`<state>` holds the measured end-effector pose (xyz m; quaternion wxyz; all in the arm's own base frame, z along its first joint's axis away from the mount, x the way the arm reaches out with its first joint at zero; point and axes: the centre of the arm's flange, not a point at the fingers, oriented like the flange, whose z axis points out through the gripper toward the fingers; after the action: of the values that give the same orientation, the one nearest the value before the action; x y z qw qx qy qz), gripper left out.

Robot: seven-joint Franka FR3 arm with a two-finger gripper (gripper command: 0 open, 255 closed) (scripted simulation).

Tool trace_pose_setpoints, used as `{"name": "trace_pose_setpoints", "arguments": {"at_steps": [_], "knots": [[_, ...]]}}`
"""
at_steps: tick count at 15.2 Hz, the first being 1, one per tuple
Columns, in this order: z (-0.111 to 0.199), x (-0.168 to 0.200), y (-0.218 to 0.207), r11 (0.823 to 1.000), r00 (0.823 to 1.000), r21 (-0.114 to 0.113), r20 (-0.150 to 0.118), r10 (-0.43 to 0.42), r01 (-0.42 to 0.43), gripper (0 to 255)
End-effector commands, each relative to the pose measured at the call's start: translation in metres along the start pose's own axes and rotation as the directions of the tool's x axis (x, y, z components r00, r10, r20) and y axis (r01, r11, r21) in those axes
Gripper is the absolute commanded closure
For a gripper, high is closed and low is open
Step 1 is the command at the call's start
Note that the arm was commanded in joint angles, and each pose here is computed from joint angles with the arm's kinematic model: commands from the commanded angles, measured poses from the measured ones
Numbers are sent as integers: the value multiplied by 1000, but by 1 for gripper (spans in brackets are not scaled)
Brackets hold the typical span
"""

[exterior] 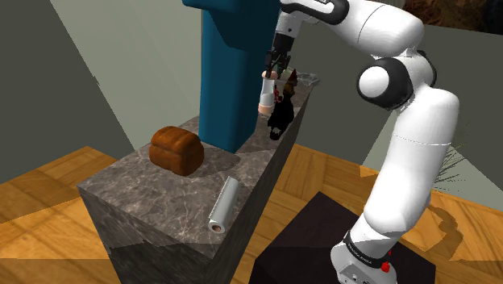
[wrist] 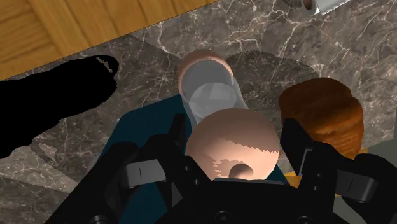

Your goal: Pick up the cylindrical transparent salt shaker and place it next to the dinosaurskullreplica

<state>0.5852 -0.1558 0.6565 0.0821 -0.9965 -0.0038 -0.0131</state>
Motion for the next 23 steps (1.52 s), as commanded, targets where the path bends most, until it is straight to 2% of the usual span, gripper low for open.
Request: {"name": "trace_pose_setpoints", "arguments": {"at_steps": [1, 6, 23], "knots": [[-5, 1, 27, 1000, 1000, 0, 0, -1, 1, 255], [-16, 9, 93, 1000, 1000, 0, 0, -1, 1, 255], [72, 7, 108, 1000, 1000, 0, 0, -1, 1, 255]]}}
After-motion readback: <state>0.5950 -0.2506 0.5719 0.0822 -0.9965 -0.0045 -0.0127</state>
